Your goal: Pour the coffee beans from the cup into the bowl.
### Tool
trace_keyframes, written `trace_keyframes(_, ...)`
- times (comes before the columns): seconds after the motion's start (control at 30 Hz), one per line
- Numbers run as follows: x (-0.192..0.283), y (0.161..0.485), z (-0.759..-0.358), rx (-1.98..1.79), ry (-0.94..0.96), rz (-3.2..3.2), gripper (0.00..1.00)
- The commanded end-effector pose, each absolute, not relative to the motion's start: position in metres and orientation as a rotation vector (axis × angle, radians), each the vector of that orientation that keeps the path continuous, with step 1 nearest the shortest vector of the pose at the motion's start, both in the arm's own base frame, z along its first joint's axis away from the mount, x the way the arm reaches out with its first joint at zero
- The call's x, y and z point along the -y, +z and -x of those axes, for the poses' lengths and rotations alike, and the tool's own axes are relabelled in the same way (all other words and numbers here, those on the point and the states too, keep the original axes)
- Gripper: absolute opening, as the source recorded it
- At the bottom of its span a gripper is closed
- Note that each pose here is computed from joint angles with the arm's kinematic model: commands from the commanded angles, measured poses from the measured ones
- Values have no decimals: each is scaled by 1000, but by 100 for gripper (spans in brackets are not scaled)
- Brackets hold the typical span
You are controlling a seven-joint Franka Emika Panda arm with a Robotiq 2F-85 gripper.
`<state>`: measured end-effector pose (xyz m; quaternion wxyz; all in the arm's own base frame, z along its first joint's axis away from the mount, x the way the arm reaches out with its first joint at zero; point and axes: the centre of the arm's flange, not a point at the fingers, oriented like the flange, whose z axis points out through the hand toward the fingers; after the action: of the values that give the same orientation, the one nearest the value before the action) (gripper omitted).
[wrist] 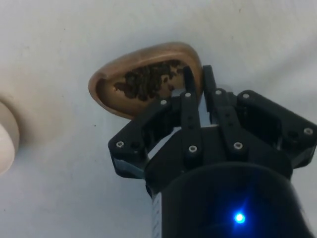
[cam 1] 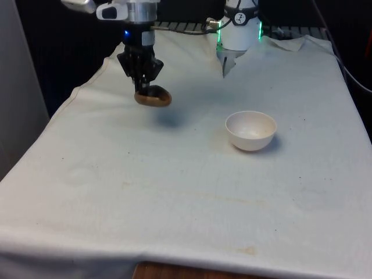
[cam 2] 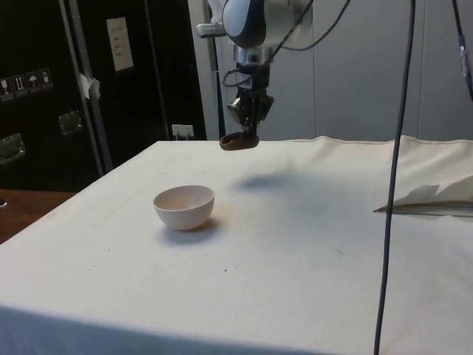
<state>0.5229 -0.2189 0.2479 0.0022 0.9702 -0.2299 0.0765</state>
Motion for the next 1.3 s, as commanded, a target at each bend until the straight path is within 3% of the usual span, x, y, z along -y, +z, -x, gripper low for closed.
trace_keyframes(0.0,217,250,-522,715,226,-3032,0)
trace_keyframes(0.7,179,293,-533,604,183,-3019,0)
trace_keyframes(1.27,135,298,-553,563,165,-2991,0)
